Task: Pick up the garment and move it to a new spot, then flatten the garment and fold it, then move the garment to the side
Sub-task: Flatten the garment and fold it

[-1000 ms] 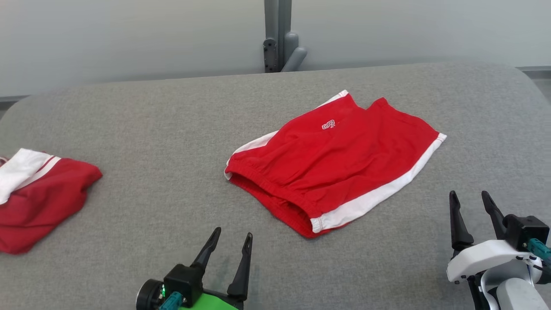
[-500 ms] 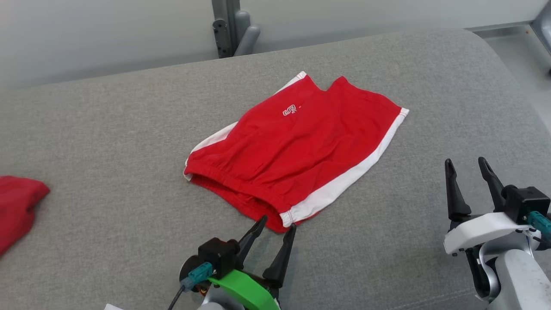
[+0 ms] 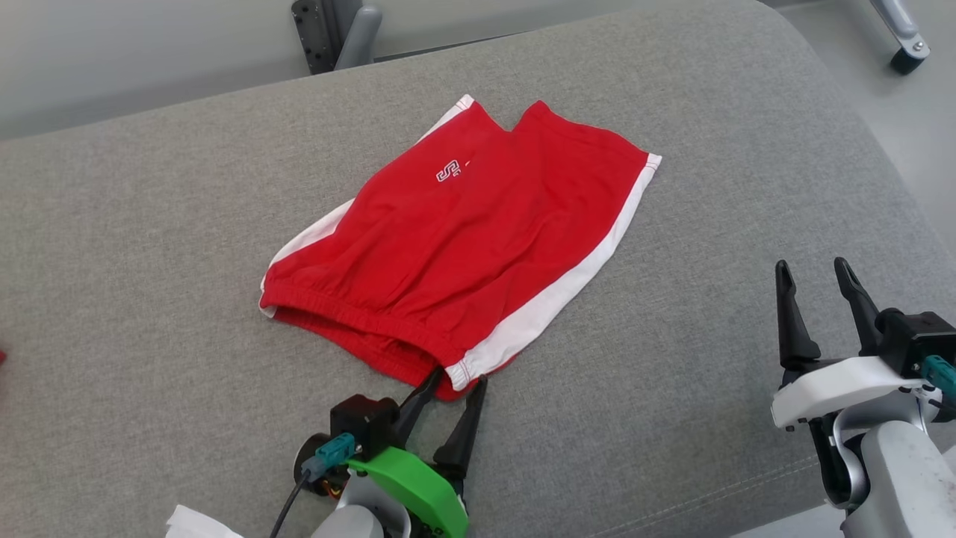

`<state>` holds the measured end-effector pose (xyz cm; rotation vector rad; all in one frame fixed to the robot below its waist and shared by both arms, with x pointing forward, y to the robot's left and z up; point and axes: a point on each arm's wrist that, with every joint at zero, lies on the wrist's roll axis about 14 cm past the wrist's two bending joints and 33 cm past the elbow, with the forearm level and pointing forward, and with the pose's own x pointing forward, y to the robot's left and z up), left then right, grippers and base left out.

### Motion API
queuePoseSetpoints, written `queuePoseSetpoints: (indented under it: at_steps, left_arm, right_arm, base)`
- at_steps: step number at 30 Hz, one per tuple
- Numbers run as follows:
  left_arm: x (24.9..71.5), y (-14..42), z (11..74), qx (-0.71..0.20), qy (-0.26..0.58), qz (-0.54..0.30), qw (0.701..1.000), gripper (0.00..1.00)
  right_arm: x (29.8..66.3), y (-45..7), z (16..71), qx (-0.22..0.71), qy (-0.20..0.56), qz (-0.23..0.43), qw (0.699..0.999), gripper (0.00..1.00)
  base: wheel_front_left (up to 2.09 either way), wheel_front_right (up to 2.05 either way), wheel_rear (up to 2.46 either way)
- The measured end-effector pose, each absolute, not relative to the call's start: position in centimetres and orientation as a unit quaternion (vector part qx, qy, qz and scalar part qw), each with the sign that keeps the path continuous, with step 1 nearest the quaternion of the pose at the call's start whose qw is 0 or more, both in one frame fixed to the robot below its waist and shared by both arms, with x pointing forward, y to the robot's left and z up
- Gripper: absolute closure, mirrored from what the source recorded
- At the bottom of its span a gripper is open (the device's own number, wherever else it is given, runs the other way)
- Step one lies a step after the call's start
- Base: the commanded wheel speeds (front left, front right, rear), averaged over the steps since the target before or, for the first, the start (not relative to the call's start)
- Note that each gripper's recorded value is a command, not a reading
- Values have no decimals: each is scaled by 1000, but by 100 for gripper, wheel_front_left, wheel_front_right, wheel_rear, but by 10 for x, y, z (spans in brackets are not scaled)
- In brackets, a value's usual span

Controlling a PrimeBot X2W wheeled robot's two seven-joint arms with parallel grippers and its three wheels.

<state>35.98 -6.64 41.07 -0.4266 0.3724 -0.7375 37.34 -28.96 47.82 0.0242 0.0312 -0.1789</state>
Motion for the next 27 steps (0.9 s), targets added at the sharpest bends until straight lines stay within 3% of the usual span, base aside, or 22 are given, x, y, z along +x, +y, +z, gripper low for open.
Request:
queuePoseSetpoints:
  at_steps: [1, 8, 12, 19, 27]
  left_arm:
    - [361, -66, 409, -202, 180, -356, 894, 100]
    - [376, -58, 415, -186, 158, -347, 906, 100]
    - [392, -16, 418, -156, 133, -281, 938, 100]
    - [393, 64, 423, -109, 102, -180, 972, 100]
    - [376, 120, 413, -88, 111, -104, 984, 100]
  right_arm:
    - [374, -290, 478, 11, 16, -90, 996, 0]
    - [381, -287, 480, 18, 9, -88, 996, 0]
    - [386, -270, 470, 32, 22, -65, 997, 0]
    - [400, -205, 447, 63, 55, 23, 996, 0]
    - [401, -143, 414, 80, 115, 119, 983, 0]
  base:
    - [0, 0, 0]
    - [0, 0, 0]
    - [0, 0, 0]
    - [0, 0, 0]
    - [0, 0, 0]
